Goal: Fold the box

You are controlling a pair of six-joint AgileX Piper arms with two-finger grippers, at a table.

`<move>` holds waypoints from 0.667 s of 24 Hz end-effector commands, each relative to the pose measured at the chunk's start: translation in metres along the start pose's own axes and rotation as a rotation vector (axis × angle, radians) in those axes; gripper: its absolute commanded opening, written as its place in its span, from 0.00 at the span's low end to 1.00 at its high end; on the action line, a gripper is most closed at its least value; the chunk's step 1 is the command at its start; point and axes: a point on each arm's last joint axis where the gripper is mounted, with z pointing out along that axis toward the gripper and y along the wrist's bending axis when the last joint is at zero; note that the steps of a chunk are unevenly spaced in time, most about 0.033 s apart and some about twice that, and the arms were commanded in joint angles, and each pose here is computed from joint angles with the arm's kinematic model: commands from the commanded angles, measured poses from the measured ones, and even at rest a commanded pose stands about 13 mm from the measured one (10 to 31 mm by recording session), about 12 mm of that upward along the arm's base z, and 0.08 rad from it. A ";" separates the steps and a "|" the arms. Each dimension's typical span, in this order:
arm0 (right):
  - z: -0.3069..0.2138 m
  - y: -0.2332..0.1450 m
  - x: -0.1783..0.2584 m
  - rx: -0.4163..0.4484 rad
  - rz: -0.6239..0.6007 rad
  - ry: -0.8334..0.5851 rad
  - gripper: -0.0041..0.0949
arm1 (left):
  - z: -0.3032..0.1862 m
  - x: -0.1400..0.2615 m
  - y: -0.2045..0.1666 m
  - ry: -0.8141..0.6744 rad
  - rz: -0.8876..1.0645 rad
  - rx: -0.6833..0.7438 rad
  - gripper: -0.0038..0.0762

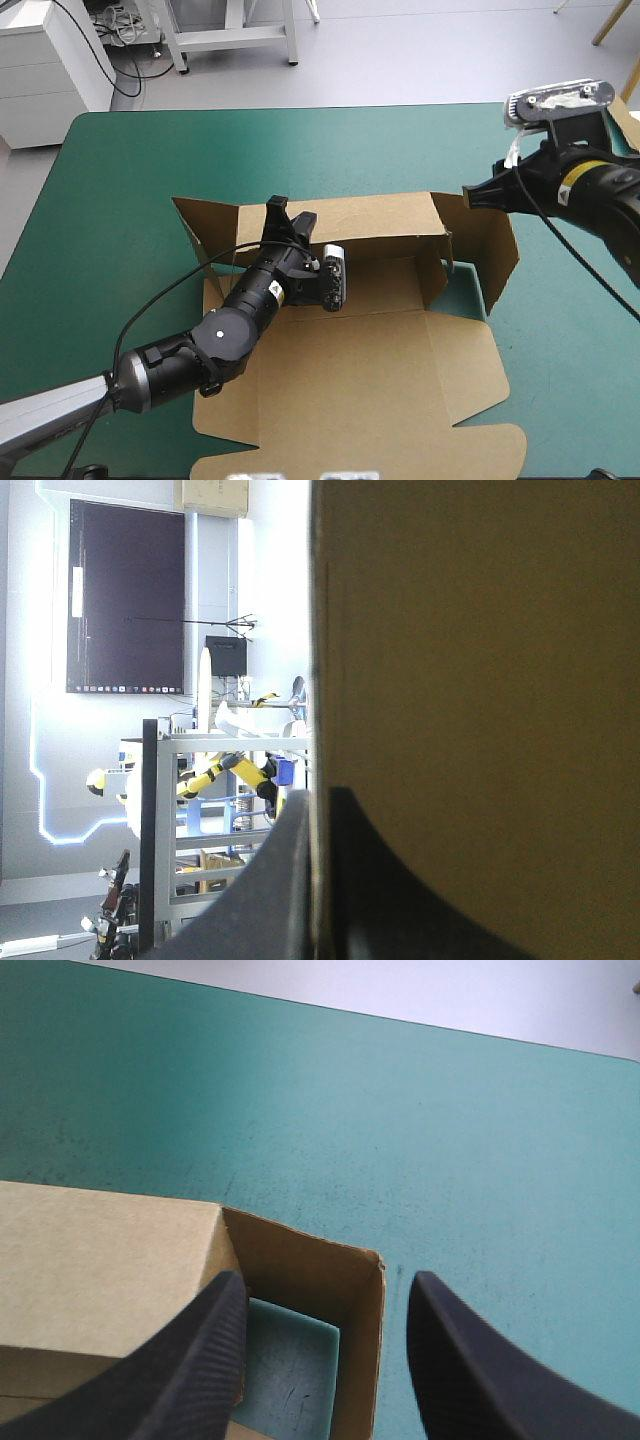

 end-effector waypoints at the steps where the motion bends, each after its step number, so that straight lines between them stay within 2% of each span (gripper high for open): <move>1: 0.009 -0.014 -0.015 -0.003 0.000 -0.035 0.52 | -0.009 -0.001 0.020 -0.010 -0.003 -0.082 0.04; 10: 0.098 -0.045 -0.021 -0.157 0.048 0.140 0.52 | -0.009 -0.004 0.019 -0.036 -0.002 -0.070 0.04; 16: 0.163 -0.049 -0.015 -0.182 0.008 0.256 0.52 | -0.009 -0.003 0.019 -0.034 -0.002 -0.071 0.04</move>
